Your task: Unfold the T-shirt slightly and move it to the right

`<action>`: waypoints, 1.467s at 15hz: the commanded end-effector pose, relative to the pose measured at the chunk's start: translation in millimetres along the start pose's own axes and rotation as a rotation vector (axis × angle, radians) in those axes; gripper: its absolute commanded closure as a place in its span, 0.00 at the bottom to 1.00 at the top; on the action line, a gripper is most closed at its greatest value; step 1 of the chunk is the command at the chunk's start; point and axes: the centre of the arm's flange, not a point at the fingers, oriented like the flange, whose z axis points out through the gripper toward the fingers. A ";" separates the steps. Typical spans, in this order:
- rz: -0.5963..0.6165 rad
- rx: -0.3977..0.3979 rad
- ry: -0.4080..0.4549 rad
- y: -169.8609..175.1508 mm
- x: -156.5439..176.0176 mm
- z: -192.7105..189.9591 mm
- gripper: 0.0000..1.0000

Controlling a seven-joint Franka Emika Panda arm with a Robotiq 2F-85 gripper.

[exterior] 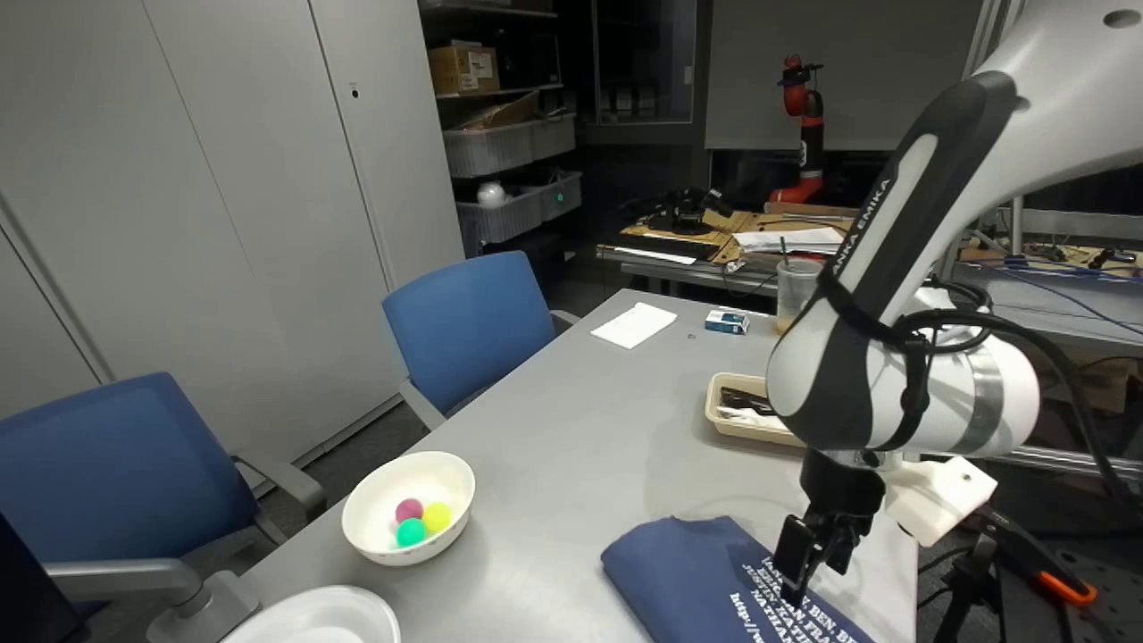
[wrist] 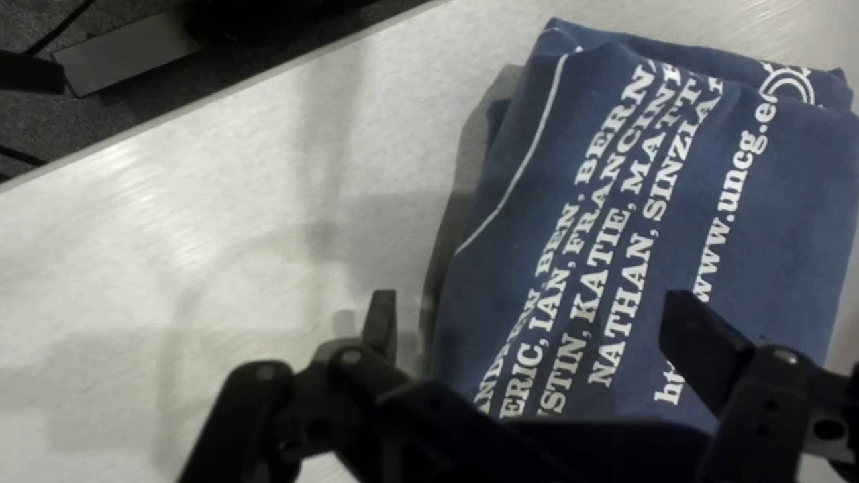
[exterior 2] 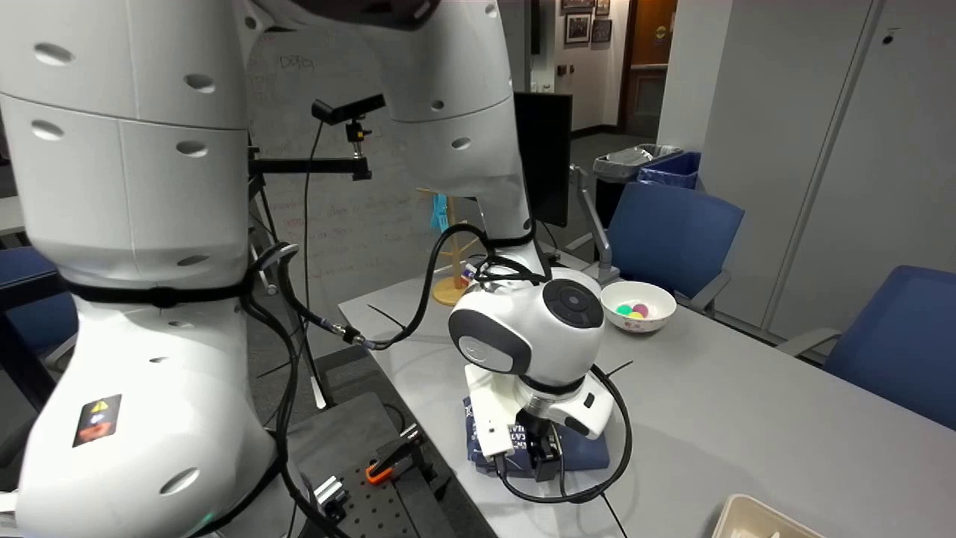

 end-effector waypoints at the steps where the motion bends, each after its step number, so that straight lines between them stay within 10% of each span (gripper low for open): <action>1: -0.008 0.017 0.015 19.1 4.7 34.7 0.00; 3: -0.010 0.021 0.007 24.9 6.1 41.4 0.00; 15: -0.037 0.032 0.006 17.9 17.2 44.1 1.00; 22: -0.131 -0.071 -0.019 -28.8 30.8 5.8 0.96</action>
